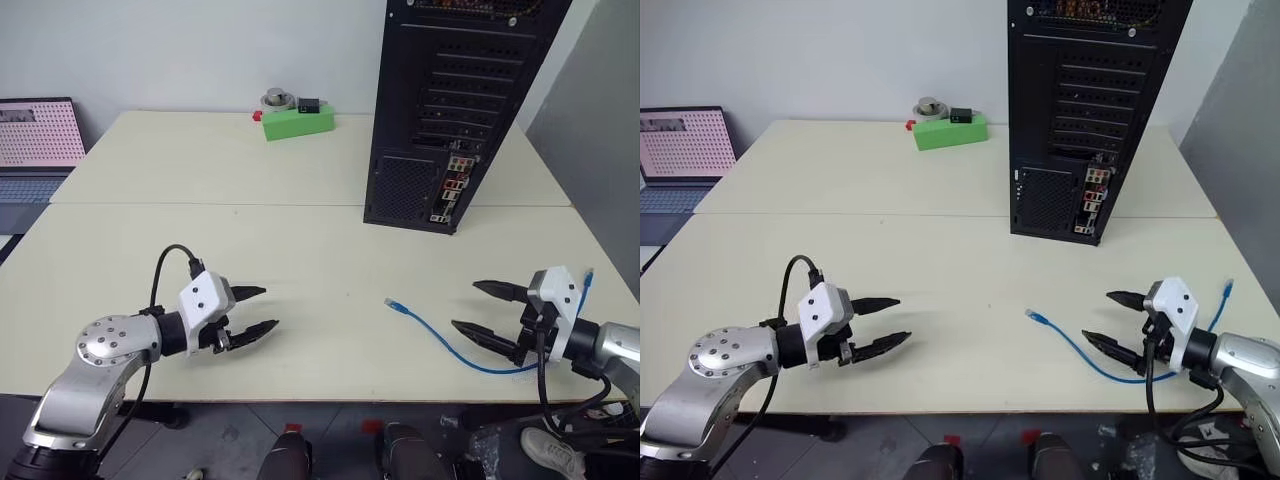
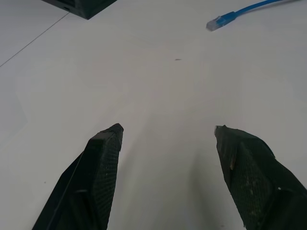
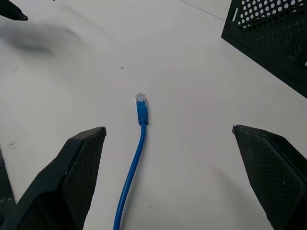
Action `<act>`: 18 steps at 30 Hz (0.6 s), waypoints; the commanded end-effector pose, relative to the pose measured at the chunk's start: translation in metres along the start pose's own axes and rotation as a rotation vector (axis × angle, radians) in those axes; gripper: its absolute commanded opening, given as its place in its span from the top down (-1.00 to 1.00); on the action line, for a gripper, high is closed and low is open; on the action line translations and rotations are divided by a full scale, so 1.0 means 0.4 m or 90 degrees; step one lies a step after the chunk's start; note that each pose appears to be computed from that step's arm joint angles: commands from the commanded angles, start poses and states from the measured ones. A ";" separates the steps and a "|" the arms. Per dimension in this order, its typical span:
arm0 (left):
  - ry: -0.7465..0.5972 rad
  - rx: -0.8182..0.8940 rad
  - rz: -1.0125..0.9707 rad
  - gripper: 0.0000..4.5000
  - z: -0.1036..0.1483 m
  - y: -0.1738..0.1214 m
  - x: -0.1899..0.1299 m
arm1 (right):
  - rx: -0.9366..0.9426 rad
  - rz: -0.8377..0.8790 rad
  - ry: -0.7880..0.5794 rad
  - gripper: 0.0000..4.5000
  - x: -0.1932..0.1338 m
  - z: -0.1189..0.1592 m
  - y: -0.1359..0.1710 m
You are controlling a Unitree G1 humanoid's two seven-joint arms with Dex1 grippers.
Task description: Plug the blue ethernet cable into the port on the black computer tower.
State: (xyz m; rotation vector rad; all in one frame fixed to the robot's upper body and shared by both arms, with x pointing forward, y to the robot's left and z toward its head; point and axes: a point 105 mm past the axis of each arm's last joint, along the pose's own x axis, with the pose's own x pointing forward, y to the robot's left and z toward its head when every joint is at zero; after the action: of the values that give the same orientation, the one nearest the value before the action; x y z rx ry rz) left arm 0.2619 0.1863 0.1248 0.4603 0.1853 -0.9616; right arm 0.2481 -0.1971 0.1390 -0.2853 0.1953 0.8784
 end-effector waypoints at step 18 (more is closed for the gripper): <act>-0.001 0.023 -0.085 -0.45 0.028 -0.069 0.017 | -0.026 0.022 0.014 -0.99 0.007 0.022 0.031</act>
State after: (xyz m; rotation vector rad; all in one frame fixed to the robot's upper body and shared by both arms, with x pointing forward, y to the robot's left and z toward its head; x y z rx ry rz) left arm 0.2479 0.1721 0.1204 0.4633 0.2126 -1.0517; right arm 0.2456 -0.1936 0.1394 -0.3106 0.2142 0.8891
